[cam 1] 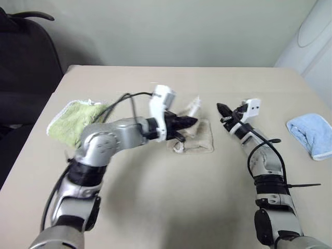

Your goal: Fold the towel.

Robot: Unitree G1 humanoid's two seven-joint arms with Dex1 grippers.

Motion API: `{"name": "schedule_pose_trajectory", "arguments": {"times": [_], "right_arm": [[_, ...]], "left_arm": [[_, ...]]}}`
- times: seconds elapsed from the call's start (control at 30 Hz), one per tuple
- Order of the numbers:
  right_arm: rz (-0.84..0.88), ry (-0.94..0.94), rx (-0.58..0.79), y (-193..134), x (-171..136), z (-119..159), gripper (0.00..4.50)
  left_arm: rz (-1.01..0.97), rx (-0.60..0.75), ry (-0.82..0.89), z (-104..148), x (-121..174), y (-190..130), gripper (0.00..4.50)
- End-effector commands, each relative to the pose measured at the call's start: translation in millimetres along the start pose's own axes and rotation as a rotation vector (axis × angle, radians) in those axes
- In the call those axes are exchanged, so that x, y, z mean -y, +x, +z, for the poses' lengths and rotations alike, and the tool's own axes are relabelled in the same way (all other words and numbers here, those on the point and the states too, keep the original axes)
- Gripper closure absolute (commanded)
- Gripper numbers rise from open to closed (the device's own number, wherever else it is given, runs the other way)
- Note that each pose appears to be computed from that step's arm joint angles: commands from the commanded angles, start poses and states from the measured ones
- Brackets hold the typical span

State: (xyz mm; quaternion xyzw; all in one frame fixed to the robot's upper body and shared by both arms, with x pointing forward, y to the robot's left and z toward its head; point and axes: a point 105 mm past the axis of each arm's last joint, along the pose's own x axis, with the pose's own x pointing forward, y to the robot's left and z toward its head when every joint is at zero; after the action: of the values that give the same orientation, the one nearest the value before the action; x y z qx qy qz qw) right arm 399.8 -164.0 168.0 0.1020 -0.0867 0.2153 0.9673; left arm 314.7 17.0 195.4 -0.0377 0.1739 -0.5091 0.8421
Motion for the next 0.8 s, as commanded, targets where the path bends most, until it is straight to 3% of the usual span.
{"name": "schedule_pose_trajectory", "arguments": {"times": [0.03, 0.17, 0.2, 0.33, 0.6, 0.73, 0.8], "right_arm": [[-0.062, -0.021, 0.075, -6.4, 12.1, 19.4, 4.5], [-0.11, -0.024, 0.079, -16.3, 19.8, 18.7, 4.5], [-0.115, -0.024, 0.079, -18.1, 20.1, 18.2, 4.5], [-0.117, -0.027, 0.075, -20.8, 19.1, 17.2, 4.5], [-0.044, -0.079, 0.035, -18.3, 9.6, 20.3, 4.5], [0.121, -0.134, -0.009, -23.7, -9.6, 30.8, 4.5], [0.199, -0.136, -0.031, -26.8, -20.0, 36.2, 4.5]], "left_arm": [[0.004, -0.122, 0.083, -21.0, -3.6, 18.6, 4.47], [-0.026, -0.143, 0.069, -32.1, -3.4, 32.5, 4.47], [-0.022, -0.154, 0.063, -36.0, -4.7, 34.6, 4.23], [-0.039, -0.113, -0.004, -35.2, -4.5, 37.3, 2.99], [-0.068, 0.148, -0.11, 2.9, -3.0, 13.1, 0.13], [0.133, 0.223, -0.045, 8.2, -37.4, -15.7, 0.13], [0.207, 0.228, 0.001, 4.1, -50.0, -27.6, 0.57]]}}
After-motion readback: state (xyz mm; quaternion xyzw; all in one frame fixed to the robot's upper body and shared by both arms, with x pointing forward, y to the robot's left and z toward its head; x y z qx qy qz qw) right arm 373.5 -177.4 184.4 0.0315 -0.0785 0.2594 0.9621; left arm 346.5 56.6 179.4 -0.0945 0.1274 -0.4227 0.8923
